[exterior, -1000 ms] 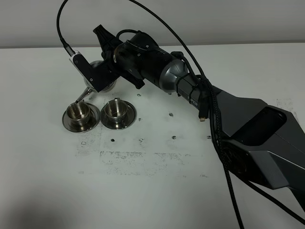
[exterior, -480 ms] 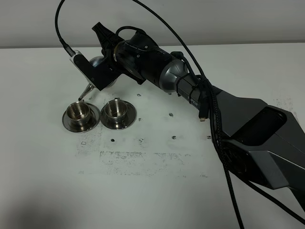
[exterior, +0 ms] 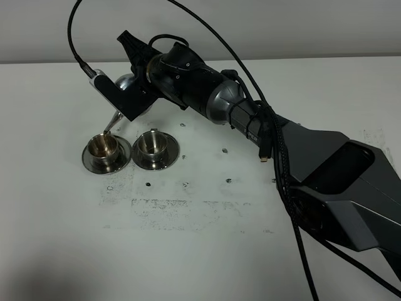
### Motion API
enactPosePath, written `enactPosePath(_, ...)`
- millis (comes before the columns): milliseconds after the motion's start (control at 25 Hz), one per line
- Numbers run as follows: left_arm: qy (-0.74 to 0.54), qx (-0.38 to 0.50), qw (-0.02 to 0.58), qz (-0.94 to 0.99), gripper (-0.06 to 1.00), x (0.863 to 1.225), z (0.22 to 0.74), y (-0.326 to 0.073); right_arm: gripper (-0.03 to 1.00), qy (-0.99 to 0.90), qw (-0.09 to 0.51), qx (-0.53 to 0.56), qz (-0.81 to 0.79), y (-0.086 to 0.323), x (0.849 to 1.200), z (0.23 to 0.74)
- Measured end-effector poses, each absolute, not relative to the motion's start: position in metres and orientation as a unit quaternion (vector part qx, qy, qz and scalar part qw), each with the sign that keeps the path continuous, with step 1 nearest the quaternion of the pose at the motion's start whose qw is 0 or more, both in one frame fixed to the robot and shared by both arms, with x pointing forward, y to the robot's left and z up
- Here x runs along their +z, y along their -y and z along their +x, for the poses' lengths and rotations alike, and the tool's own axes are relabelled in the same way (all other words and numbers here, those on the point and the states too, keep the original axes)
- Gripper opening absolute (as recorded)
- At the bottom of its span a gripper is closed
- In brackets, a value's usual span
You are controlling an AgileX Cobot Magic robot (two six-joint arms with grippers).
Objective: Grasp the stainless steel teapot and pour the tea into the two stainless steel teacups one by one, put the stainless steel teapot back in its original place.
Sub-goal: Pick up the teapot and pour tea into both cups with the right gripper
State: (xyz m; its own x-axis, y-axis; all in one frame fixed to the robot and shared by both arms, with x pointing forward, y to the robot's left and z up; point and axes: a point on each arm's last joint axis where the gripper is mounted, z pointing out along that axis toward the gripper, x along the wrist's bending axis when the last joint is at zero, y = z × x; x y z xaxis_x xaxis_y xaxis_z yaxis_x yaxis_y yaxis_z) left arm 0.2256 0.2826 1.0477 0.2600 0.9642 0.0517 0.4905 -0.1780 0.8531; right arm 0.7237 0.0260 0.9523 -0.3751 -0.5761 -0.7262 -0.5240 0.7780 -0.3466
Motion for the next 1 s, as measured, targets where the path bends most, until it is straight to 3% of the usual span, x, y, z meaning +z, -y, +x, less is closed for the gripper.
enactPosePath(1000,-0.519,0.316,0.375,0.7,0.65,1.0477,0.2256,-0.2826,0.17,-0.804,0.459,-0.068,-0.372,-0.0296,0.9544,0.7219)
